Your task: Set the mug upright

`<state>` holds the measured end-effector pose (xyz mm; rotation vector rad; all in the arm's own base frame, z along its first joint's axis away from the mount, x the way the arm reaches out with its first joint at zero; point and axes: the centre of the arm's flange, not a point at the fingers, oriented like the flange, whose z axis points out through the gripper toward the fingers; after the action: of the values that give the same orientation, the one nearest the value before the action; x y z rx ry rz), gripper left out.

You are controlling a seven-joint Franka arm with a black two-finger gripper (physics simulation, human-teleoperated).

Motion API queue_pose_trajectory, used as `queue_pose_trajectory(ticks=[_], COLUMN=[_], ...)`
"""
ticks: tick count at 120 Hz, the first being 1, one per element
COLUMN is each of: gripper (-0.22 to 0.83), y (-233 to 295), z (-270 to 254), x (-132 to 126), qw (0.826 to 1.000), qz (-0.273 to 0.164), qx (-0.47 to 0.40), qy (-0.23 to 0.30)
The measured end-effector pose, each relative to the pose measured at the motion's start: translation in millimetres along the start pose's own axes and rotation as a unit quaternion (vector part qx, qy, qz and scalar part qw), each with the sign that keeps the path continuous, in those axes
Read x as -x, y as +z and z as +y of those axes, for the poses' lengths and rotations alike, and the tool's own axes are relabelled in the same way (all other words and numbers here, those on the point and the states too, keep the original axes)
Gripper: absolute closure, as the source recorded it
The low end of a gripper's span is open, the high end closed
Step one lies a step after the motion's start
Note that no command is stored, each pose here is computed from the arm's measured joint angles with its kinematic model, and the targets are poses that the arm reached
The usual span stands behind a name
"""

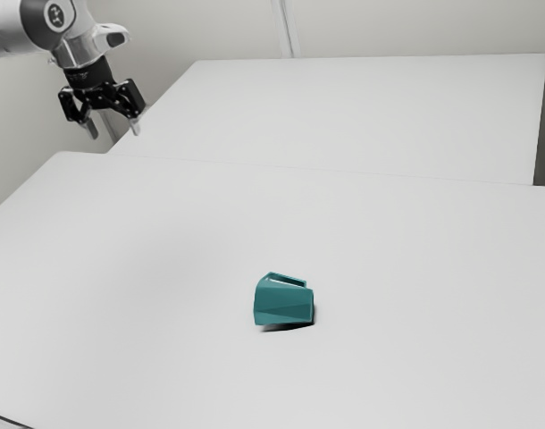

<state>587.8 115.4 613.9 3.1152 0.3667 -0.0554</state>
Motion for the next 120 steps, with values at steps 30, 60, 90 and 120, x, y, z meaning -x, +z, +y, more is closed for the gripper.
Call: queue_pose_trajectory(ticks=[30, 60, 90, 120], gripper=[0.00, 0.00, 0.00, 0.00], y=[110, 221, 279, 327], z=[-18, 30, 61, 89], x=[7, 94, 127, 136], qw=[0.985, 0.945, 0.927, 0.909], qz=[-0.076, -0.087, -0.054, -0.054], qx=[0.150, 0.309, 0.361, 0.399], qy=[-0.036, -0.052, -0.086, -0.106])
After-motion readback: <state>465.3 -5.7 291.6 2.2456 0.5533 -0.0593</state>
